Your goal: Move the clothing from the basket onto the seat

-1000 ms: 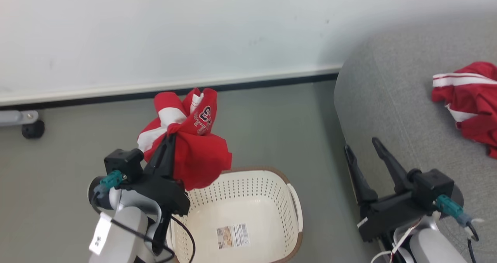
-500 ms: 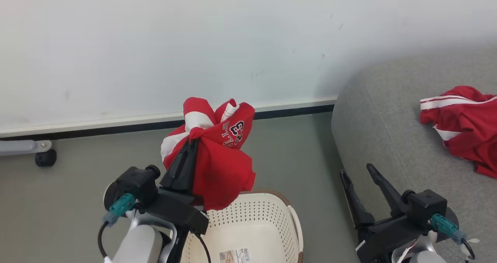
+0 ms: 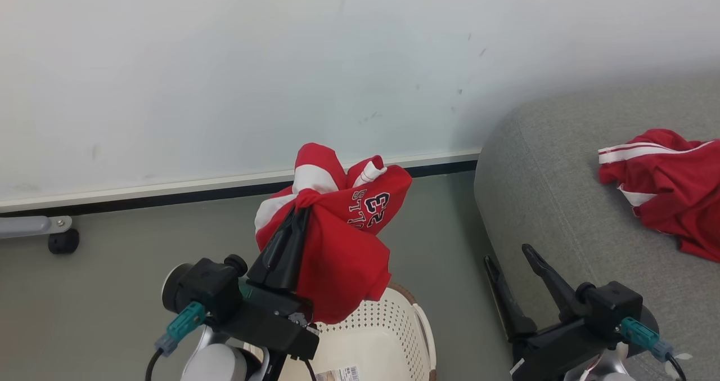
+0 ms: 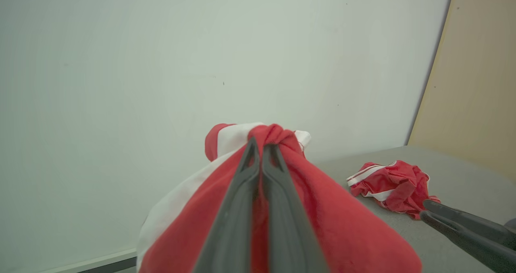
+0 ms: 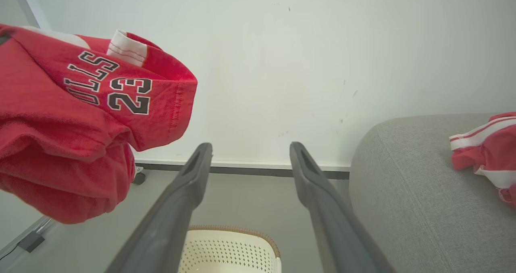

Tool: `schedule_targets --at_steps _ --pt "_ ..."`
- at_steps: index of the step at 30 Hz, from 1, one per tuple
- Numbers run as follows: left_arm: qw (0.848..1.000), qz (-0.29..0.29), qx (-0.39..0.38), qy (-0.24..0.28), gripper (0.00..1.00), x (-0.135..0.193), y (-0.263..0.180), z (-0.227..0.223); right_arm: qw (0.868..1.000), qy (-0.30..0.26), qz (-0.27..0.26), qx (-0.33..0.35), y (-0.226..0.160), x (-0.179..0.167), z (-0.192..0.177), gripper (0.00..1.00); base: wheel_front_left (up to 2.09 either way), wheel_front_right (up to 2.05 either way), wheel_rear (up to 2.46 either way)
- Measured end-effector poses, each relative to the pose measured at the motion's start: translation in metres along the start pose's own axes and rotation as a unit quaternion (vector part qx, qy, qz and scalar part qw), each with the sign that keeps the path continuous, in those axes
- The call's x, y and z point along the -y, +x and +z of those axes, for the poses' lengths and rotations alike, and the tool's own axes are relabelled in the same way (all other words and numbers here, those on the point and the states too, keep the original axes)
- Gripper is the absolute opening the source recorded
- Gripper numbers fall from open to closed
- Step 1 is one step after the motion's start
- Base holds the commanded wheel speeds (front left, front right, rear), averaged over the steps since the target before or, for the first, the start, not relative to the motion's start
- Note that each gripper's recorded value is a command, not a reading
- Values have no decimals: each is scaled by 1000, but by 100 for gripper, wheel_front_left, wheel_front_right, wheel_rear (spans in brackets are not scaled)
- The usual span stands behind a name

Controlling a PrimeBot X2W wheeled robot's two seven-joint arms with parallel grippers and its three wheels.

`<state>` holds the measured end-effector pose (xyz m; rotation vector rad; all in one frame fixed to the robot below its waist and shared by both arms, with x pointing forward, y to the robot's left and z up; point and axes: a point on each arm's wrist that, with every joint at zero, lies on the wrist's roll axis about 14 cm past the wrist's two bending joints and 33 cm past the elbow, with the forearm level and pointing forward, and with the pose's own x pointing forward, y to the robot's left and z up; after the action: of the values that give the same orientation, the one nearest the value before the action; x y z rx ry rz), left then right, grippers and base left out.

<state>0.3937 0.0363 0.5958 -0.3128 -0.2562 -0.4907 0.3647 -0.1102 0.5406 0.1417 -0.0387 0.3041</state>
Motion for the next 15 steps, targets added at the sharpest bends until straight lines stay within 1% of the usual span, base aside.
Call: schedule_targets --at_steps 6,10,15 --pt "1000 -1 2 2 0 2 0 5 1000 1 5 1 0 -4 2 100 0 0 0" --pt "1000 -2 3 3 0 3 0 9 1000 2 20 7 2 -13 8 100 0 0 0" --pt "1000 2 1 4 0 2 0 10 997 9 72 25 6 -44 20 100 0 0 0"
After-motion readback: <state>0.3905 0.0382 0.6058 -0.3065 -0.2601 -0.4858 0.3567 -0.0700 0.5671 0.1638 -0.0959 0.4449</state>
